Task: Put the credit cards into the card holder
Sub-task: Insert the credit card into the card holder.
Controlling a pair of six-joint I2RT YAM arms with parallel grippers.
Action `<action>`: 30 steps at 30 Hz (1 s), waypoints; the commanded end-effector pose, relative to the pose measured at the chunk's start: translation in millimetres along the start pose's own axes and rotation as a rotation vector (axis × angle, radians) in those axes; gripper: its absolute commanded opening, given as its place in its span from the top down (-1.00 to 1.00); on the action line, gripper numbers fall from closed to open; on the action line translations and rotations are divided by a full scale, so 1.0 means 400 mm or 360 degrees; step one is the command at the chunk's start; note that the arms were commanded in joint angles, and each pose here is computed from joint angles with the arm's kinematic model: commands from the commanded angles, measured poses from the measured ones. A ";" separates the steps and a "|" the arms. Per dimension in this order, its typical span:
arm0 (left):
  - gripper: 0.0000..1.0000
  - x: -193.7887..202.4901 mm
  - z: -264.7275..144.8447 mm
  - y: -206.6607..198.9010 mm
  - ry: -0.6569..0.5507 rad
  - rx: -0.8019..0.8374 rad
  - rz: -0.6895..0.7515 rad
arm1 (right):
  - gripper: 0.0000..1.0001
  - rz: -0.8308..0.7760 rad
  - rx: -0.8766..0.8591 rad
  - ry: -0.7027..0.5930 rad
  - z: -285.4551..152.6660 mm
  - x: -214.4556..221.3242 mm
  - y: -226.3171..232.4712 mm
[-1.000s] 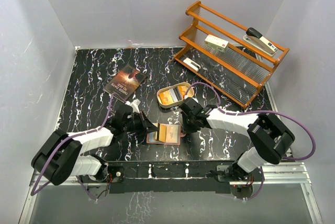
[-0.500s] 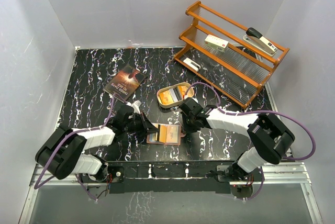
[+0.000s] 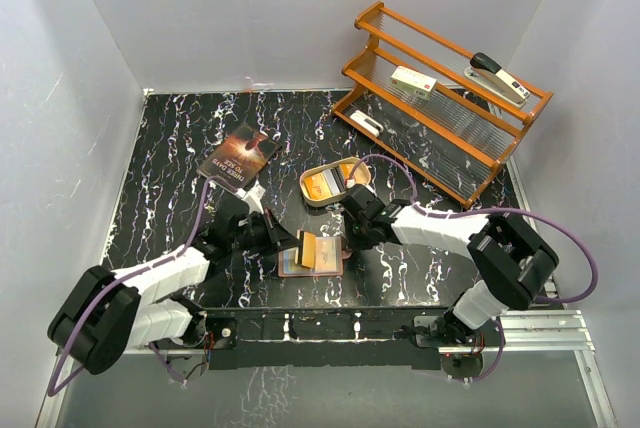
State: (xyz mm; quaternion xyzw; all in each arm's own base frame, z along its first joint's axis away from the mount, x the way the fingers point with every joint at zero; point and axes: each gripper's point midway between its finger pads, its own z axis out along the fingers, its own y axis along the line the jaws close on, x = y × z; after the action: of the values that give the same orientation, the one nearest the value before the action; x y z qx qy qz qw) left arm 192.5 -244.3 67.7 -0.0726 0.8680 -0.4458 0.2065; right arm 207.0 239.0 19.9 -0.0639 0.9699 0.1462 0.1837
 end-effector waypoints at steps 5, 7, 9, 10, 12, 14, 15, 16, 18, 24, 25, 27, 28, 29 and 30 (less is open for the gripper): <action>1.00 -0.025 -0.010 -0.010 -0.0075 -0.0036 0.0031 | 0.83 -0.0164 0.0101 -0.0017 0.040 -0.013 -0.028; 1.00 -0.017 -0.003 -0.001 -0.0038 -0.0053 0.0025 | 0.83 -0.0162 0.0103 -0.0009 0.042 -0.011 -0.029; 1.00 -0.008 0.005 0.006 -0.0007 -0.0065 0.0000 | 0.83 -0.0161 0.0097 -0.0002 0.043 -0.006 -0.029; 1.00 -0.003 0.009 0.015 0.0005 -0.0075 -0.0016 | 0.83 -0.0158 0.0095 0.0005 0.044 -0.004 -0.029; 1.00 0.001 0.011 0.020 0.0004 -0.0075 -0.0046 | 0.83 -0.0152 0.0103 0.0015 0.045 0.000 -0.032; 1.00 0.004 0.010 0.033 0.0001 -0.0114 -0.0079 | 0.82 -0.0142 0.0105 0.0022 0.044 0.004 -0.033; 1.00 0.004 0.010 0.038 -0.0001 -0.0126 -0.0081 | 0.82 -0.0138 0.0106 0.0024 0.044 0.006 -0.034; 1.00 0.005 0.010 0.041 -0.0002 -0.0132 -0.0085 | 0.82 -0.0133 0.0103 0.0025 0.044 0.008 -0.034; 1.00 0.005 0.011 0.041 -0.0004 -0.0128 -0.0083 | 0.82 -0.0127 0.0093 0.0033 0.044 0.015 -0.034; 1.00 0.012 0.011 0.053 0.0004 -0.0152 -0.0104 | 0.82 -0.0107 0.0100 0.0047 0.047 0.026 -0.040; 1.00 0.012 0.011 0.053 0.0002 -0.0152 -0.0109 | 0.83 -0.0103 0.0099 0.0047 0.047 0.028 -0.040; 1.00 0.010 0.010 0.056 -0.0001 -0.0173 -0.0112 | 0.82 -0.0102 0.0093 0.0050 0.047 0.029 -0.039; 1.00 0.008 0.010 0.057 0.0000 -0.0184 -0.0105 | 0.83 -0.0102 0.0088 0.0052 0.047 0.029 -0.037; 1.00 0.008 0.010 0.059 0.0002 -0.0195 -0.0104 | 0.83 -0.0100 0.0085 0.0051 0.045 0.029 -0.036; 1.00 0.009 0.011 0.061 0.0007 -0.0202 -0.0110 | 0.83 -0.0097 0.0084 0.0050 0.044 0.030 -0.036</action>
State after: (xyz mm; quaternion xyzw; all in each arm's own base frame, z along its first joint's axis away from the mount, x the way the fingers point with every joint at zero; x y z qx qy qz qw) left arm 193.0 -235.1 46.3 -0.1123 0.8869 -0.4071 0.1870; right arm 220.0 248.8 20.7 -0.0895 0.9633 0.1516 0.2025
